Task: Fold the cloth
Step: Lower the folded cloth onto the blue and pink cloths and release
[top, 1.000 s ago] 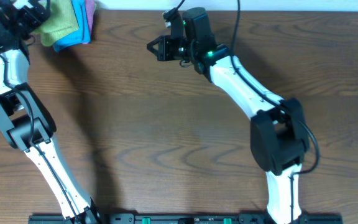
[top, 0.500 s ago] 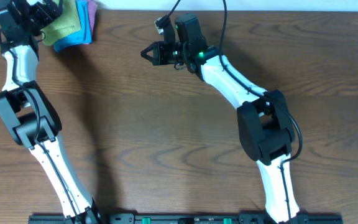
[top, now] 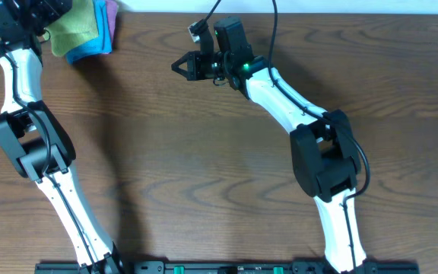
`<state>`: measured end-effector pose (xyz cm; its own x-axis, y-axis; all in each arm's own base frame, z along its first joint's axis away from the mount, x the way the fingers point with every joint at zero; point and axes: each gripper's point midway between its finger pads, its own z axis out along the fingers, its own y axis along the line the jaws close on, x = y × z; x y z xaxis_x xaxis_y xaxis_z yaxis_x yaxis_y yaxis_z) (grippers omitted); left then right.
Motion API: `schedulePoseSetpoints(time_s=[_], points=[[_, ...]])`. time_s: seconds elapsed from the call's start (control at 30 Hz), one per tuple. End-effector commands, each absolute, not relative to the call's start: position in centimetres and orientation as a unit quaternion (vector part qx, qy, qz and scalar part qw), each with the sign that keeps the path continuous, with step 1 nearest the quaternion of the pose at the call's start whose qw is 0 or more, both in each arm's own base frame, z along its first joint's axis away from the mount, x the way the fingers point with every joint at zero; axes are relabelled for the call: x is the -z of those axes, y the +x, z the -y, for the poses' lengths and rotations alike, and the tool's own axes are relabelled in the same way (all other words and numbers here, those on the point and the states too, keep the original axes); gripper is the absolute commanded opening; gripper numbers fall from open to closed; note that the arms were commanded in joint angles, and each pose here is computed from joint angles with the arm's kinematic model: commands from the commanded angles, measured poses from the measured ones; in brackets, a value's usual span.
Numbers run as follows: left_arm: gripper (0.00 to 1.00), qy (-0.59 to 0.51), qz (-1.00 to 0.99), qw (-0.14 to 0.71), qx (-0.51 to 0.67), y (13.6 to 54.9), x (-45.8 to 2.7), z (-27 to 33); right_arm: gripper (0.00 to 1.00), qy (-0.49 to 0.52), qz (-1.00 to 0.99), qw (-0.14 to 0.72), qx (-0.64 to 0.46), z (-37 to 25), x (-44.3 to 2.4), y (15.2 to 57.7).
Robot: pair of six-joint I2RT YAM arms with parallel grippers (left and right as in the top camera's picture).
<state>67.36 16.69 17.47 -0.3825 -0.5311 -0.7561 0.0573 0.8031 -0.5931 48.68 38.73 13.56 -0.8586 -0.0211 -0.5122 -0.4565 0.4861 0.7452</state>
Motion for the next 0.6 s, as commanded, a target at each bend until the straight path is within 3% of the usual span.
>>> schedulePoseSetpoints(time_s=[0.0, 0.57], points=[[0.95, -0.142, -0.796, 0.545, 0.221, 67.2, -17.8, -18.3, 0.01, -0.152, -0.822, 0.231, -0.498, -38.8, -15.3, 48.8], [0.95, -0.163, -0.824, 0.527, 0.130, 66.6, -15.8, -20.9, 0.01, -0.153, -0.819, 0.232, -0.502, -39.1, -15.8, 48.8]])
